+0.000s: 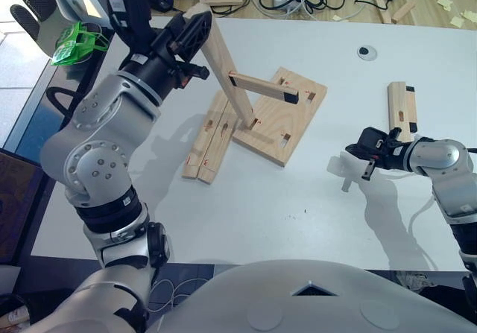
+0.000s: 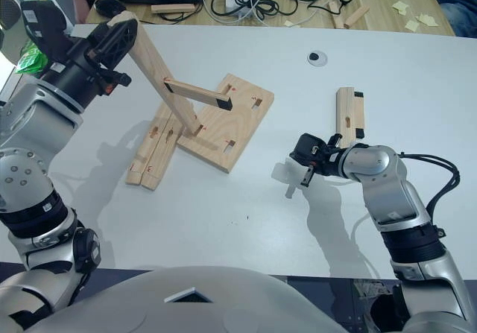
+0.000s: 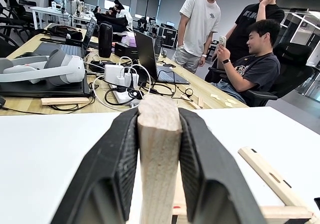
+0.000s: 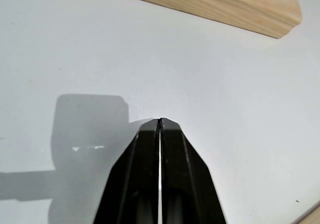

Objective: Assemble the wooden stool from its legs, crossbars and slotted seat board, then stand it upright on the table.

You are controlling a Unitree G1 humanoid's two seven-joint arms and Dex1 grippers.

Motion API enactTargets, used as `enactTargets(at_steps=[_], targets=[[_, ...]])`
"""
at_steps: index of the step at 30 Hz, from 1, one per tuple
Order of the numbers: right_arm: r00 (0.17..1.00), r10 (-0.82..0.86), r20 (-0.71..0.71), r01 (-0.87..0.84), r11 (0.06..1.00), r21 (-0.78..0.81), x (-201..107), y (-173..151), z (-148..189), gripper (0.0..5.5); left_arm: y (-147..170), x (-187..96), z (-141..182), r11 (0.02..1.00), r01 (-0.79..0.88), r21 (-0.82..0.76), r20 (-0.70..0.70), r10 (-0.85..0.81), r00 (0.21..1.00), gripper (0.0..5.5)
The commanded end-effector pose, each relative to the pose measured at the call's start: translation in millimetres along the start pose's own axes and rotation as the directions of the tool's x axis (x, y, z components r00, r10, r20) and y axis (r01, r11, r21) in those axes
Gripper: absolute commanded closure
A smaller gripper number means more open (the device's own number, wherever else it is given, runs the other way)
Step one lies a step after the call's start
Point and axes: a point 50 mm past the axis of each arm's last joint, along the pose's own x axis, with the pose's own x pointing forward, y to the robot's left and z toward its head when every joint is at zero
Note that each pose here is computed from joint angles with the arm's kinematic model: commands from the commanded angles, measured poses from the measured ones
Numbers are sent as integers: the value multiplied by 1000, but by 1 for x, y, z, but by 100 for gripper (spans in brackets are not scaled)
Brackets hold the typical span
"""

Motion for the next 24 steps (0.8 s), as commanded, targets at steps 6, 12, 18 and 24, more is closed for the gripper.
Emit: enactTargets(at_steps=[6, 12, 18, 24], targets=[[999, -35, 24, 35, 999, -7, 1, -5, 5, 550, -3, -2, -16, 1000, -29, -4, -94, 28, 995, 448], [998, -52, 33, 52, 999, -7, 3, -6, 7, 550, -3, -3, -12, 999, -7, -51, -96, 2, 995, 448], [997, -62, 39, 62, 998, -13, 4, -7, 8, 550, -4, -4, -7, 998, 34, -60, -95, -40, 995, 448], [997, -63, 37, 64, 998, -21, 4, -8, 8, 550, -5, -4, -12, 999, 14, -39, -125, -18, 992, 448]])
